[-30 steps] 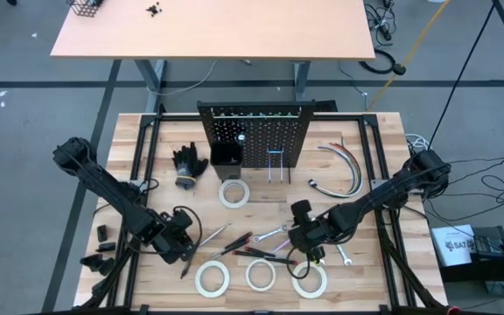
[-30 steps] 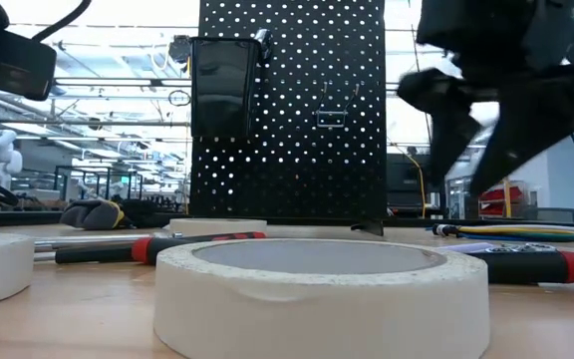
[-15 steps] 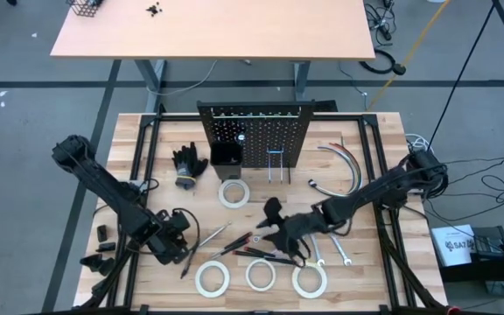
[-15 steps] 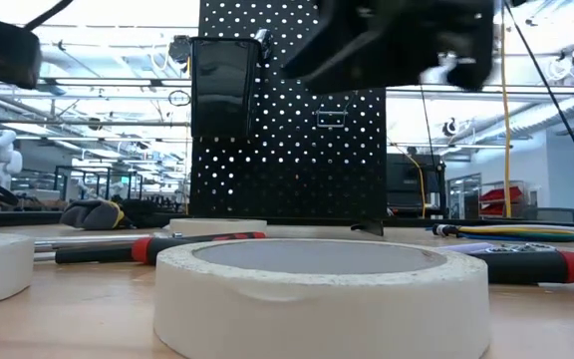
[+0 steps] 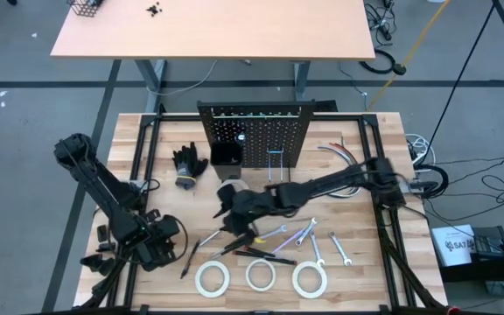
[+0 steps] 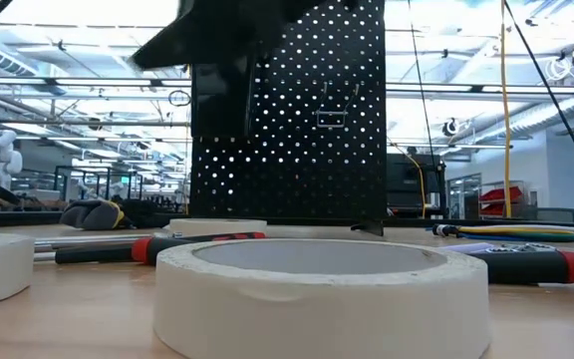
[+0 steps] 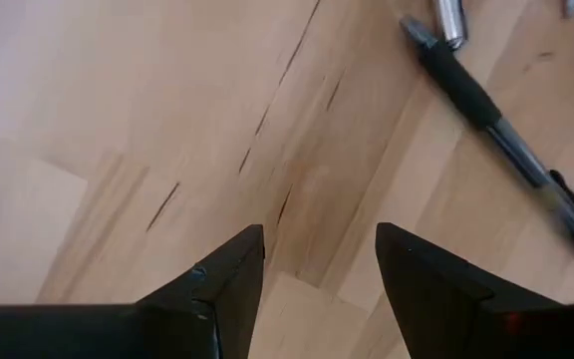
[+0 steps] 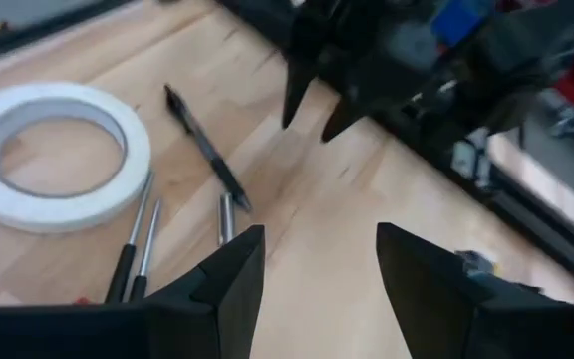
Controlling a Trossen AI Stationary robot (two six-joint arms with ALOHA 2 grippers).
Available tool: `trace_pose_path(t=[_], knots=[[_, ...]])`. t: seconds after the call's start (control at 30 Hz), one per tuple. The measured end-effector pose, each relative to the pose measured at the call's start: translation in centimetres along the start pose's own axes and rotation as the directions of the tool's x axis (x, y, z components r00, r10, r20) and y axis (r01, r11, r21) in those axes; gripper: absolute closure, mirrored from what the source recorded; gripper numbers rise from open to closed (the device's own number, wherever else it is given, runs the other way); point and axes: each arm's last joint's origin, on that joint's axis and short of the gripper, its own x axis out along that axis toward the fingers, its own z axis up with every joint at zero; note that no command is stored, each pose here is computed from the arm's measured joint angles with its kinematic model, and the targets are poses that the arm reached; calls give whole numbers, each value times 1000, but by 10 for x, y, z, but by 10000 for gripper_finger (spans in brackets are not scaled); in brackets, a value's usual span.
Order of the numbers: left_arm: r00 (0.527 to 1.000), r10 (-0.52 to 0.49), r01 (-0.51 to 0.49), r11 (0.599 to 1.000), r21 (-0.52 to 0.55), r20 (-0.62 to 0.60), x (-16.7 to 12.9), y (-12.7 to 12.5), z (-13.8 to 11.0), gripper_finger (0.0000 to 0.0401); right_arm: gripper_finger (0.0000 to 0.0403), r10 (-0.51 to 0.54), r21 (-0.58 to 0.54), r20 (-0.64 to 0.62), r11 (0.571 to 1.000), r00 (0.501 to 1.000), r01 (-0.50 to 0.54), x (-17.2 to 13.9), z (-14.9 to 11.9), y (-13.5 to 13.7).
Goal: Hang tools onto peg board
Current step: Put the black pen into the black bin on the peg board
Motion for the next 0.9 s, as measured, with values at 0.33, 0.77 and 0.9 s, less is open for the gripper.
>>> trace_pose_path(t=[0.33, 0.77, 0.9], knots=[[988, -140, 134, 987, 92, 71, 8, -23, -3, 205, 216, 16, 45, -30, 999, 999, -14, 28, 5, -7], [964, -264, 258, 956, 138, 27, 28, -49, -11, 205, 216, 51, 137, -88, 990, 995, -39, 29, -1, -2], [968, -249, 242, 960, 143, 35, 35, -52, -12, 205, 216, 64, 165, -111, 985, 992, -45, 29, -3, -1]])
